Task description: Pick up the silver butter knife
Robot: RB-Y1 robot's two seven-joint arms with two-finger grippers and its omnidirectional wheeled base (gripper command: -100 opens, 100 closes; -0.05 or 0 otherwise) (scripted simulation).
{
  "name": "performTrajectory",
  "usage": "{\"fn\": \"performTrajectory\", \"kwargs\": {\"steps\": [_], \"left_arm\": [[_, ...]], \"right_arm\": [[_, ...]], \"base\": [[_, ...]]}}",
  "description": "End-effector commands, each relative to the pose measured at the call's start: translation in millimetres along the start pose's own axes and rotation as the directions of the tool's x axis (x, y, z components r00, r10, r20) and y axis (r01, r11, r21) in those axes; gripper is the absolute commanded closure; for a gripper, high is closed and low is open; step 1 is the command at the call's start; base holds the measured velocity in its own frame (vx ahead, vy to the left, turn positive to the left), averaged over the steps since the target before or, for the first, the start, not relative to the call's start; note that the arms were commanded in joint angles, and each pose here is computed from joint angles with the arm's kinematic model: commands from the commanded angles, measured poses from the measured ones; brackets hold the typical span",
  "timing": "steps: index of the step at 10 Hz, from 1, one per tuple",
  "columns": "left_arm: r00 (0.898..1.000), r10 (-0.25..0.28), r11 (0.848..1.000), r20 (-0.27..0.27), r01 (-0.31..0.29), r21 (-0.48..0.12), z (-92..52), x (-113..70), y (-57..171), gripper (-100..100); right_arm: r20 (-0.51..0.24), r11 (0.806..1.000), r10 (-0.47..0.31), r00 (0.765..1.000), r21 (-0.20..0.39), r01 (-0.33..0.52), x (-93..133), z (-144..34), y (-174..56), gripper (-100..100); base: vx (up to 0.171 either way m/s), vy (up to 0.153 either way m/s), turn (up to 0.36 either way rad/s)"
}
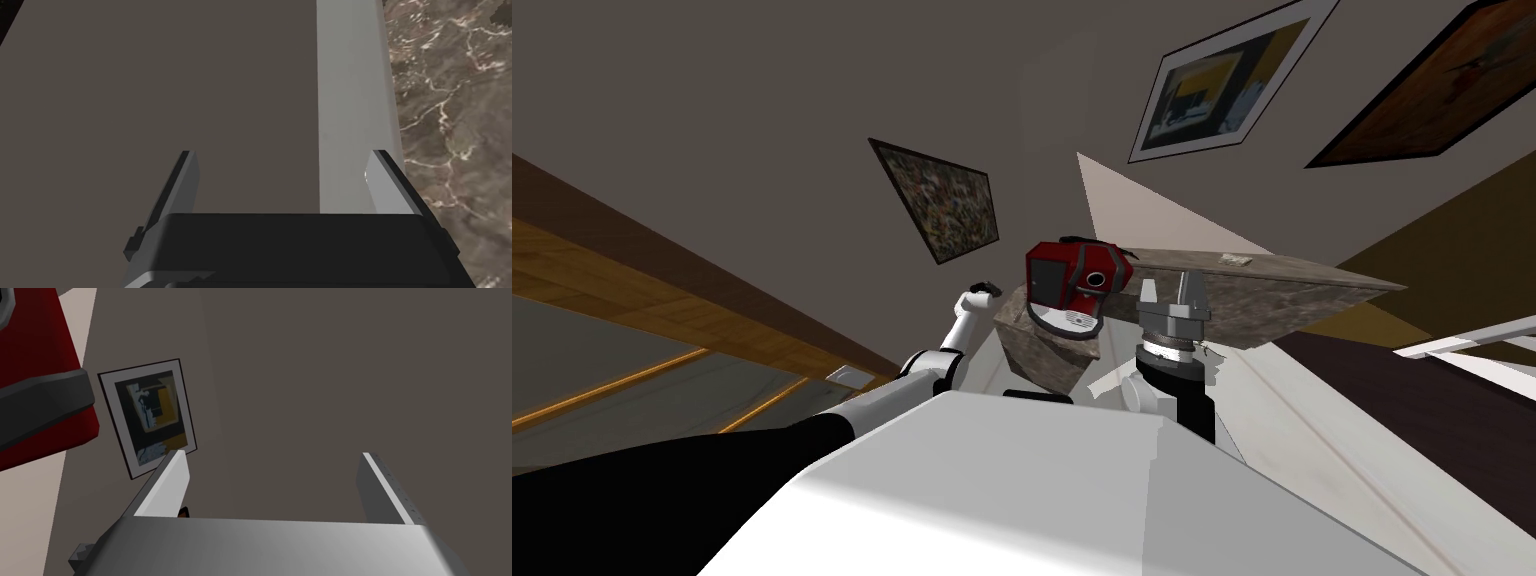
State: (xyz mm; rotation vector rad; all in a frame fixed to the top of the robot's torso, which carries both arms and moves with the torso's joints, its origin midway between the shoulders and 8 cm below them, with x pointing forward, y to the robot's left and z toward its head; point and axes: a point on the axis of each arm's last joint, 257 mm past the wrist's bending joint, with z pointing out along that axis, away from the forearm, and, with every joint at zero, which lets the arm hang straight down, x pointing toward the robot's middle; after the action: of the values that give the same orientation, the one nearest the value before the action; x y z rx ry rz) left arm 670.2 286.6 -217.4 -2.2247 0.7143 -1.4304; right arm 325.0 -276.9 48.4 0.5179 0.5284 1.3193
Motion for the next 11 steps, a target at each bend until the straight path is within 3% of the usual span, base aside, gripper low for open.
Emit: {"fn": "performTrajectory", "kwargs": {"steps": [1,2,3,4,5,6,7,8,9,10,11], "left_arm": [[0.998,-0.057,0.998,0.040,0.058,-0.034,5.8,2.5,7,-100],[0.995,-0.060,0.996,0.084,0.065,-0.059,8.9,-10.4,17,-100],[0.994,-0.060,0.996,0.087,0.065,-0.061,8.8,-11.2,17,-100],[0.987,-0.105,0.990,0.122,0.116,-0.086,12.2,-5.8,25,-100],[0.984,-0.104,0.988,0.146,0.118,-0.098,12.6,-14.6,30,-100],[0.974,-0.145,0.979,0.173,0.166,-0.116,14.0,-5.1,36,-100],[0.968,-0.141,0.977,0.206,0.170,-0.130,14.4,-17.0,44,-100],[0.956,-0.178,0.965,0.234,0.216,-0.148,15.3,-7.8,52,-100],[0.949,-0.173,0.962,0.264,0.220,-0.159,14.4,-18.2,59,-100],[0.934,-0.204,0.949,0.293,0.262,-0.175,14.0,-8.3,68,-100],[0.926,-0.198,0.946,0.321,0.266,-0.184,12.8,-18.3,74,-100]], "right_arm": [[0.000,1.000,0.000,1.000,0.000,0.000,0,0.0,0,0],[0.000,1.000,0.000,1.000,0.000,0.000,0,0.0,0,0],[0.000,1.000,0.000,1.000,0.000,0.000,0,0.0,0,0],[0.000,1.000,0.000,1.000,0.000,0.000,0,0.0,0,0],[0.000,1.000,0.000,1.000,0.000,0.000,0,0.0,0,0],[0.000,1.000,0.000,1.000,0.000,0.000,0,0.0,0,0],[0.000,1.000,0.000,1.000,0.000,0.000,0,0.0,0,0],[0.000,1.000,0.000,1.000,0.000,0.000,0,0.0,0,0],[0.000,1.000,0.000,1.000,0.000,0.000,0,0.0,0,0],[0.000,1.000,0.000,1.000,0.000,0.000,0,0.0,0,0],[0.000,1.000,0.000,1.000,0.000,0.000,0,0.0,0,0]], "base": [[0.008,0.017,-0.018],[0.007,0.018,-0.006],[0.002,0.009,0.011],[0.004,0.013,0.006],[0.006,0.012,-0.015],[0.009,0.018,-0.022],[0.006,0.014,-0.006],[0.003,0.011,0.003],[0.004,0.013,0.005],[0.006,0.029,0.021],[0.009,0.020,-0.015]]}}
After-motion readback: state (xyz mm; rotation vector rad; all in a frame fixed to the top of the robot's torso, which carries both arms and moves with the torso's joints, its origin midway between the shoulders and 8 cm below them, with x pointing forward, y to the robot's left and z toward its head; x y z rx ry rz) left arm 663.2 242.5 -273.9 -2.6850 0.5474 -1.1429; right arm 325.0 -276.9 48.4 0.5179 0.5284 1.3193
